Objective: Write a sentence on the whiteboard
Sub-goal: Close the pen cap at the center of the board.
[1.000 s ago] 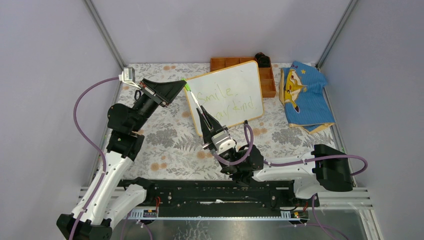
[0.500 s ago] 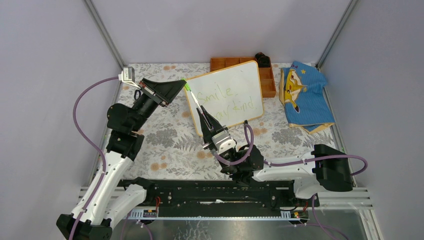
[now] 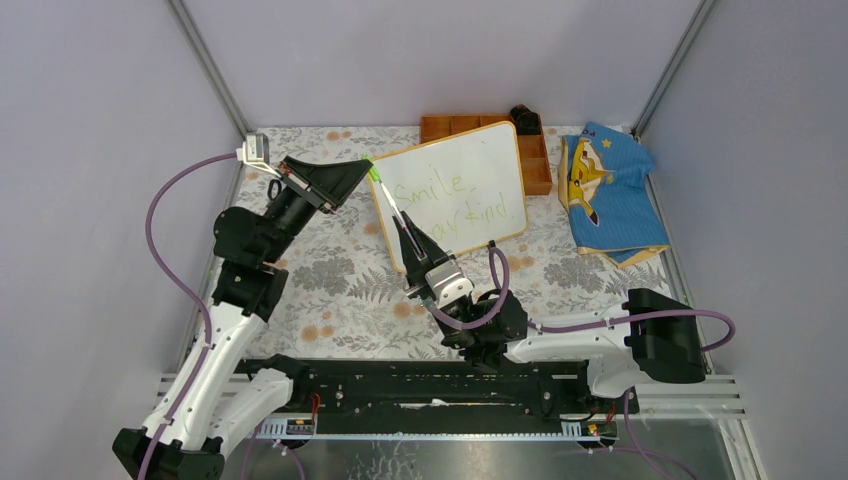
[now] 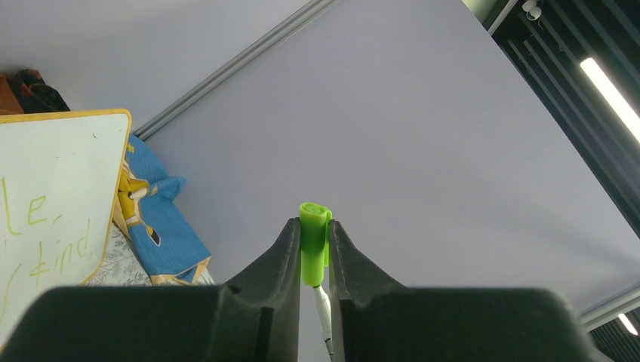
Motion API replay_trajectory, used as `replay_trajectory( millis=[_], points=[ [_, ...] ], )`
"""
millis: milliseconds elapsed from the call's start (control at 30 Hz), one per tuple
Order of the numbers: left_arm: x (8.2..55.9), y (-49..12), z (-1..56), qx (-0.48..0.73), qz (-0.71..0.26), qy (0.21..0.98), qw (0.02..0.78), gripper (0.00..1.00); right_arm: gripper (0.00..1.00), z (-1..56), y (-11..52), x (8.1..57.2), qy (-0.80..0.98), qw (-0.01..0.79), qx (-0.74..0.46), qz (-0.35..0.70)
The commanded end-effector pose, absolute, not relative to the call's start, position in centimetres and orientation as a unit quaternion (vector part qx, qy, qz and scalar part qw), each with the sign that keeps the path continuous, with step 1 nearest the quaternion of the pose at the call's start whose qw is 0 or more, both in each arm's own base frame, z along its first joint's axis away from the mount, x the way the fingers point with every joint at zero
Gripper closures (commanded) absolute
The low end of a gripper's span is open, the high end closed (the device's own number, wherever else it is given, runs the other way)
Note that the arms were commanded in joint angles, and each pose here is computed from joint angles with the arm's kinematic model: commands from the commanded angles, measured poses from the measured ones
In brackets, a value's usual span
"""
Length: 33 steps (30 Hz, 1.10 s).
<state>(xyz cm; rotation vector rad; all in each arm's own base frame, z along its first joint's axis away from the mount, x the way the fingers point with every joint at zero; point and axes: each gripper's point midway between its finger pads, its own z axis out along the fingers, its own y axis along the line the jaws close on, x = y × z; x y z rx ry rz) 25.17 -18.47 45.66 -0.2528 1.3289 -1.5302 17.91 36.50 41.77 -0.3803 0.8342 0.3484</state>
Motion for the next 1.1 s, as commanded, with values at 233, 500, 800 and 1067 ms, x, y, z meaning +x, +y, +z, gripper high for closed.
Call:
replay_trajectory(
  millis=[233, 500, 800, 1067],
  points=[
    [23.8, -18.6, 47.6, -0.08, -0.655, 0.532, 0.53, 1.0, 1.0, 45.2, 34.6, 17.3, 0.378, 0.896, -0.116, 0.204],
    [23.7, -18.7, 47.3, -0.081, -0.658, 0.532, 0.526, 1.0, 1.0, 45.2, 34.7, 17.4, 0.378, 0.897, -0.113, 0.2],
    [23.6, -18.8, 46.9, -0.082, -0.661, 0.535, 0.52, 1.0, 1.0, 45.4, 34.8, 17.4, 0.376, 0.898, -0.113, 0.201],
    [23.3, -19.0, 46.6, -0.079, -0.665, 0.537, 0.513, 1.0, 1.0, 45.5, 34.9, 17.4, 0.375, 0.899, -0.112, 0.2]
  ],
)
